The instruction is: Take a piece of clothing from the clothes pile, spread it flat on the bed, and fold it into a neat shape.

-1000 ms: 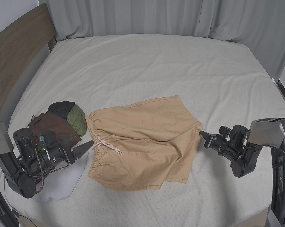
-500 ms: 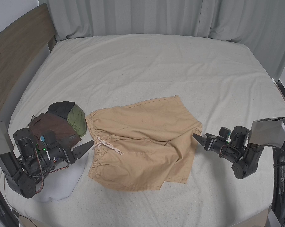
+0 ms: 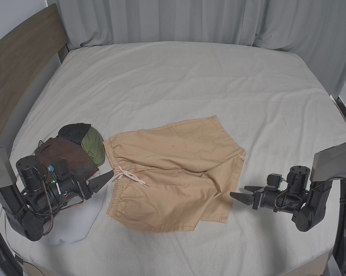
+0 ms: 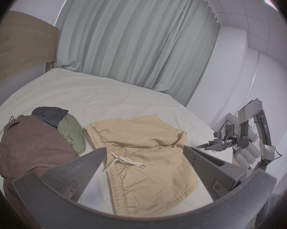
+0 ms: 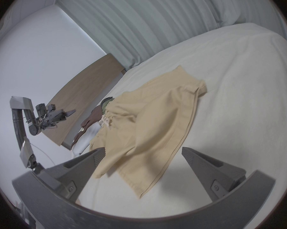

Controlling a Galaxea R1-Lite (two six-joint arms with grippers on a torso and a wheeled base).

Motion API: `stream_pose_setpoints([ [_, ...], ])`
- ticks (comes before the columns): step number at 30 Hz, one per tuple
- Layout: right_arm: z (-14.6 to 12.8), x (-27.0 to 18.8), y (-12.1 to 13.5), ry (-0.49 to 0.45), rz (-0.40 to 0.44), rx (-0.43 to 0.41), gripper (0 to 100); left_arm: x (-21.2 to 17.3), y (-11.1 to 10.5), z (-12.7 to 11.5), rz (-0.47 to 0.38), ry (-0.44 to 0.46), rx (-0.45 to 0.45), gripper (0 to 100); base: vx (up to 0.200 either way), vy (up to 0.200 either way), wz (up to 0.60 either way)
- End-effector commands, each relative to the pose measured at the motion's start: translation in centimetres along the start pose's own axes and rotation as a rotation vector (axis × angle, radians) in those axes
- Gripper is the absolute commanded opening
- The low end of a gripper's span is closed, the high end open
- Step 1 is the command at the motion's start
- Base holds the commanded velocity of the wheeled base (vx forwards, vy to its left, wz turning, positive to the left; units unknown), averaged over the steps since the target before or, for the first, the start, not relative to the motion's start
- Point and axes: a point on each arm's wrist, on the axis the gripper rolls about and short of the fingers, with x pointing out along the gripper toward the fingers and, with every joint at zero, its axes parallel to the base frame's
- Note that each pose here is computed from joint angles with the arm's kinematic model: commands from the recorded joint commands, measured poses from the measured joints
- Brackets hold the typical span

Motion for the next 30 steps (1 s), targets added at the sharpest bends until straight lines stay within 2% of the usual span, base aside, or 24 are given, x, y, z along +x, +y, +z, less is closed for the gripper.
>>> stream_pose_setpoints([
  [1, -0.9, -0.3, 0.8, 0.043, 0.016, 0.011, 100, 0.0, 0.0, 0.0, 0.000, -0.001, -0.001, 100, 0.000, 0.000, 0.00],
  [16, -4.1, 0.6, 1.4, 0.159, 0.032, 0.048, 100, 0.0, 0.1, -0.1, 0.002, 0.001, -0.002, 100, 0.000, 0.000, 0.00],
  [30, -5.4, 1.8, 1.7, 0.189, -0.006, 0.051, 100, 0.0, 0.1, -0.1, 0.003, 0.003, -0.003, 100, 0.000, 0.000, 0.00],
])
